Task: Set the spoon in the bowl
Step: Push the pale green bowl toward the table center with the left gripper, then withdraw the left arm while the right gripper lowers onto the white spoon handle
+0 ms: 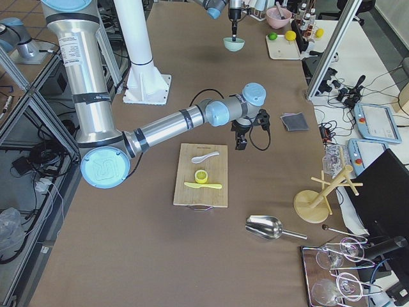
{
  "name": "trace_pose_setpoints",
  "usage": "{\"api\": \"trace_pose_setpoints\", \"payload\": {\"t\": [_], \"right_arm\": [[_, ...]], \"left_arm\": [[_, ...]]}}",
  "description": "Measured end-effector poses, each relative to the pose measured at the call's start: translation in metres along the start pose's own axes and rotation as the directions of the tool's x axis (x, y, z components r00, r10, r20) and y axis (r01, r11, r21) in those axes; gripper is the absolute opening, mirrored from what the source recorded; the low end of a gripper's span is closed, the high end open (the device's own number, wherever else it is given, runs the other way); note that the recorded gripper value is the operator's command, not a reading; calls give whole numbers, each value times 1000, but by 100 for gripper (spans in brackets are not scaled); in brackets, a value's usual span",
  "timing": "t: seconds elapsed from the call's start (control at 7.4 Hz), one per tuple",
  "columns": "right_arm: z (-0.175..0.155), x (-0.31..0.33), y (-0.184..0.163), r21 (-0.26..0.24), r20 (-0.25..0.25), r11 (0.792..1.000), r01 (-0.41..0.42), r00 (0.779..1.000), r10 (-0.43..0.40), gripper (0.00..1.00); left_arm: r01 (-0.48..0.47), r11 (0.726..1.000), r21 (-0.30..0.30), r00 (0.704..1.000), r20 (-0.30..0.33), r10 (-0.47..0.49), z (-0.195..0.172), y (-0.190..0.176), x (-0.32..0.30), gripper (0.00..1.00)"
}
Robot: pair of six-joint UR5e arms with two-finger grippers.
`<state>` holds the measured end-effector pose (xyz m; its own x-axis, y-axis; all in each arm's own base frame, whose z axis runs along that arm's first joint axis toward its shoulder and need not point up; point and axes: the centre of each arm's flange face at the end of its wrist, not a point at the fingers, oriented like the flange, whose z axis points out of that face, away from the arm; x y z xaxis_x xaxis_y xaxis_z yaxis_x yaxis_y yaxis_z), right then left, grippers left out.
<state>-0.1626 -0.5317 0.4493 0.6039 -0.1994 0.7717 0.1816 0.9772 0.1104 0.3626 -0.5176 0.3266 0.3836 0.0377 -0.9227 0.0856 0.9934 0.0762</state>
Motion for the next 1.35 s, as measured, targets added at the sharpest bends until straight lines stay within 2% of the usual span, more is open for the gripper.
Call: {"api": "trace_pose_setpoints", "payload": {"t": [0.27,0.54,0.68,0.81,0.95,1.22,1.35], "right_arm": [[1,-3,-2,5,-14,1000,-3,1000,3,100],[1,-3,-3,6,-16,1000,-3,1000,3,100],[1,-3,-4,11,-14,1000,3,1000,-3,100],[2,-2,-5,21,-11,1000,9,1000,-9,100],[4,-1,-6,29,-8,1000,5,1000,-5,100],[4,-3,-6,39,-3,999,-5,1000,5,100],[5,-6,-6,38,-2,999,-13,1000,13,100]], "left_arm": [[6,999,46,995,102,-11,78,33,101,0],[6,997,77,988,156,-18,132,59,149,0],[3,996,86,985,174,-18,146,64,155,0],[-2,996,88,984,179,-14,151,68,157,63],[-5,996,85,984,178,-10,152,71,159,98],[-17,995,94,989,148,3,133,69,167,98],[-5,996,91,992,129,-7,107,57,163,98]]}}
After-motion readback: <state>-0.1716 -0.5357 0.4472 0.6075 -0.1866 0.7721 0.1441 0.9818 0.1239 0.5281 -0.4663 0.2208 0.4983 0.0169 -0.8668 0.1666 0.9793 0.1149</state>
